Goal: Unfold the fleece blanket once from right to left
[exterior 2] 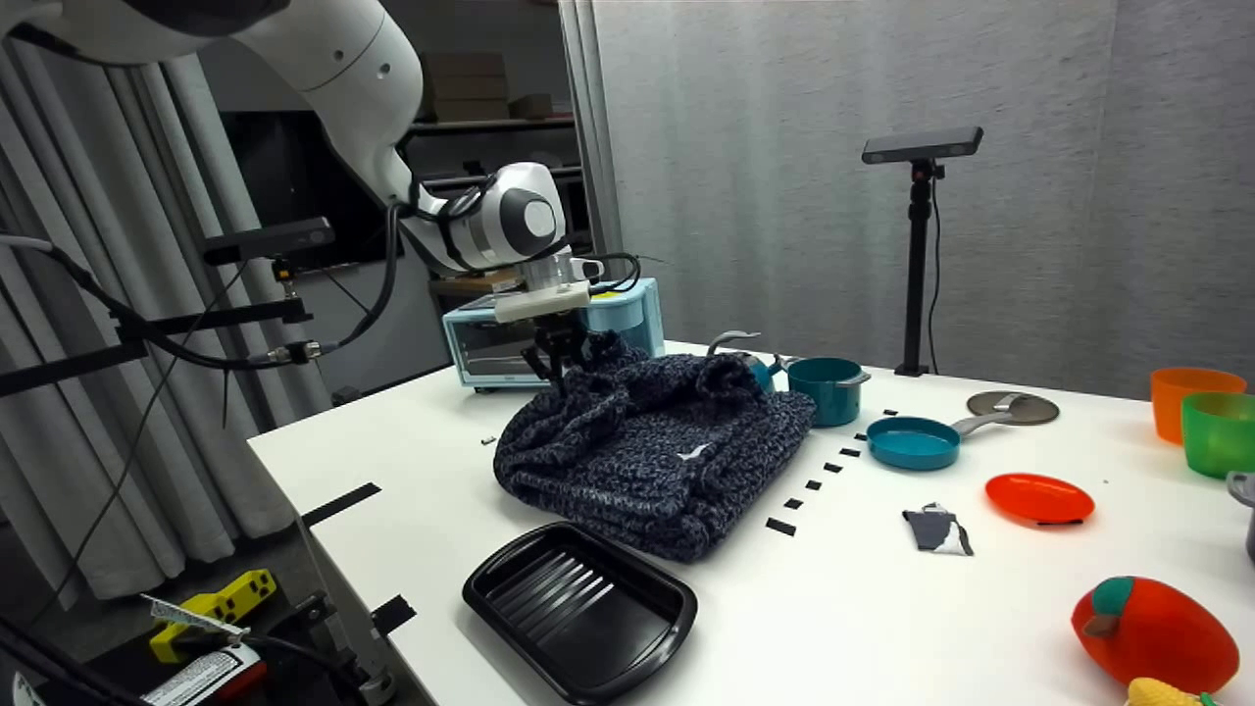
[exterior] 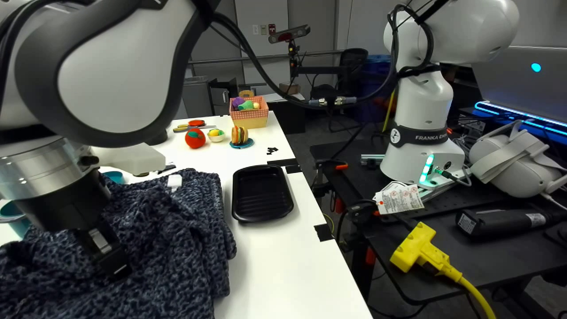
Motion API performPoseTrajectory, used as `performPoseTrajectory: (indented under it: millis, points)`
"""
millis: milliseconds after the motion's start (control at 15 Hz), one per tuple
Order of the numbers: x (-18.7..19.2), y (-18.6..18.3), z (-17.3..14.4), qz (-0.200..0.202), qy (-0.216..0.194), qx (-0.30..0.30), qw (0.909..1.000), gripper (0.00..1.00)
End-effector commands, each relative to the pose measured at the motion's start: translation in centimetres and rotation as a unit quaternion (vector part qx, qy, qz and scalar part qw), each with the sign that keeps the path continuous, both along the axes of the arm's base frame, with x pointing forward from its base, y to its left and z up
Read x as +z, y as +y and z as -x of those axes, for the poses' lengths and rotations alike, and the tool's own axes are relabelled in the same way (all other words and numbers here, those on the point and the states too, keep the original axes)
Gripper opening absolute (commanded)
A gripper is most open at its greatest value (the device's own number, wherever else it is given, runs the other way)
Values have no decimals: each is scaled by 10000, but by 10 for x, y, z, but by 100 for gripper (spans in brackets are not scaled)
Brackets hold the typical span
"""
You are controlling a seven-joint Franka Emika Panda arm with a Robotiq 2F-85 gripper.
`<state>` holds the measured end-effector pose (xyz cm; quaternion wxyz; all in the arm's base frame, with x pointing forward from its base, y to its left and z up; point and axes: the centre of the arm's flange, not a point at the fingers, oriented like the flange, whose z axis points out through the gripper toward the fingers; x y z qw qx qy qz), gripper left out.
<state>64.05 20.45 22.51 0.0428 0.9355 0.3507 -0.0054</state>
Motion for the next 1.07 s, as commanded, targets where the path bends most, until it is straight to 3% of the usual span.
performPoseTrajectory:
  millis: [0, 267, 800, 1000]
  points:
    - [0, -5, 0, 71, 19, 71, 9999, 68]
    - [-2, -9, -1, 159, -48, 22, 9999, 99]
    - [15, -24, -6, 725, -389, -132, 9965, 100]
    - [26, -14, -5, 829, -510, -181, 9951, 100]
